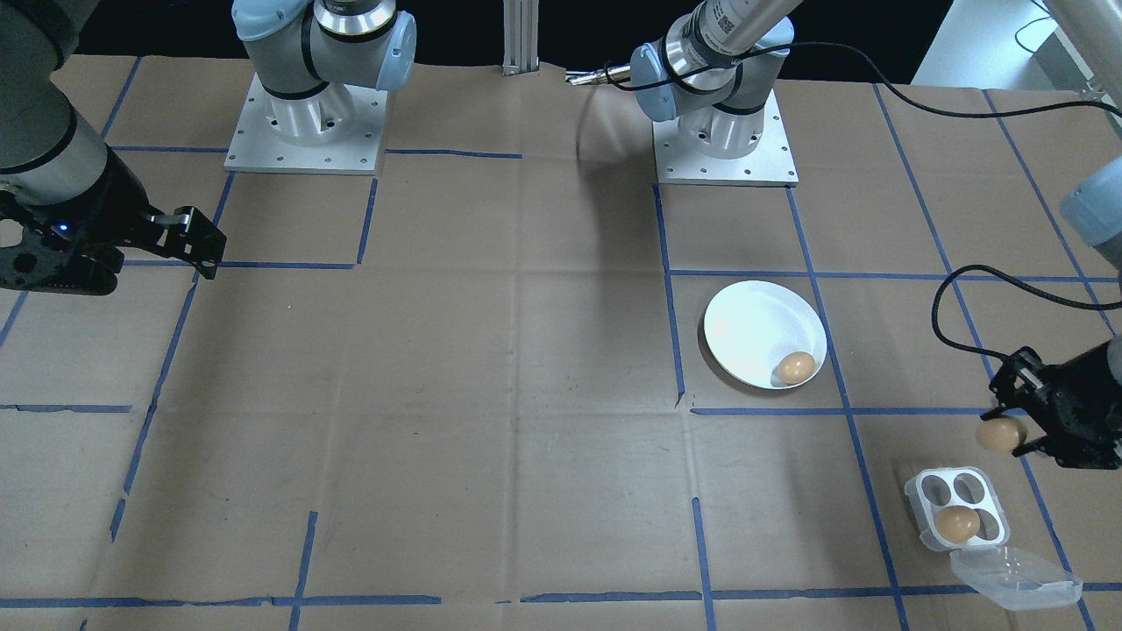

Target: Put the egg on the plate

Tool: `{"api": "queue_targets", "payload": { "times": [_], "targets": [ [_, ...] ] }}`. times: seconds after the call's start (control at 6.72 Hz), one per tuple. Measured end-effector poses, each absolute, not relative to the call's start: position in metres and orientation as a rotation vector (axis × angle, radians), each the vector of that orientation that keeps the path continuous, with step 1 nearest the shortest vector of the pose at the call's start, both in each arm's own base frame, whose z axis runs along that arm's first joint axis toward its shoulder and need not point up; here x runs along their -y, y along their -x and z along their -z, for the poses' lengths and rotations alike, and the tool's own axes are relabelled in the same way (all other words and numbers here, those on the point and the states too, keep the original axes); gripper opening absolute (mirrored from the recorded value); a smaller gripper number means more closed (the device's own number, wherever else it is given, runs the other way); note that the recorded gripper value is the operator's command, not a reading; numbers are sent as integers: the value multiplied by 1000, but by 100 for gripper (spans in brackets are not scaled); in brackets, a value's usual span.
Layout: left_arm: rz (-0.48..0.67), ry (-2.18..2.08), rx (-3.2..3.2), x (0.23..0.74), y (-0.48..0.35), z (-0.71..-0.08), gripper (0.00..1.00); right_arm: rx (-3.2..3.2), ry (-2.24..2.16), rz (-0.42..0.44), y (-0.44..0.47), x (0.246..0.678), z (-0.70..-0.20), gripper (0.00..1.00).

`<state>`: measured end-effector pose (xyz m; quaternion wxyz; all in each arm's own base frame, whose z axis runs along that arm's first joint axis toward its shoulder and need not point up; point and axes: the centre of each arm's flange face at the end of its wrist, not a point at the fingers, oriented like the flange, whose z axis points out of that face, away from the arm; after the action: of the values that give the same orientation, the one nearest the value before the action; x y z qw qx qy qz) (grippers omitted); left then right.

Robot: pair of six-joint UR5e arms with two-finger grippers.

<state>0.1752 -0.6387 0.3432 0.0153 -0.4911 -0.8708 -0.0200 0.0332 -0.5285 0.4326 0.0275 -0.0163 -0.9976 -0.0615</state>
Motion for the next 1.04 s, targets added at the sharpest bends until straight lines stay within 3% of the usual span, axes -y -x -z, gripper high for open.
{"api": "queue_targets", "payload": {
  "times": [0.45,1.04],
  "targets": [
    [124,1143,2815,548,-80,-346,0,3081,51,190,-33,528,-433,100],
    [233,819,2827,485,-7,-282,5,3081,51,190,-33,529,-433,100]
  ]
}}
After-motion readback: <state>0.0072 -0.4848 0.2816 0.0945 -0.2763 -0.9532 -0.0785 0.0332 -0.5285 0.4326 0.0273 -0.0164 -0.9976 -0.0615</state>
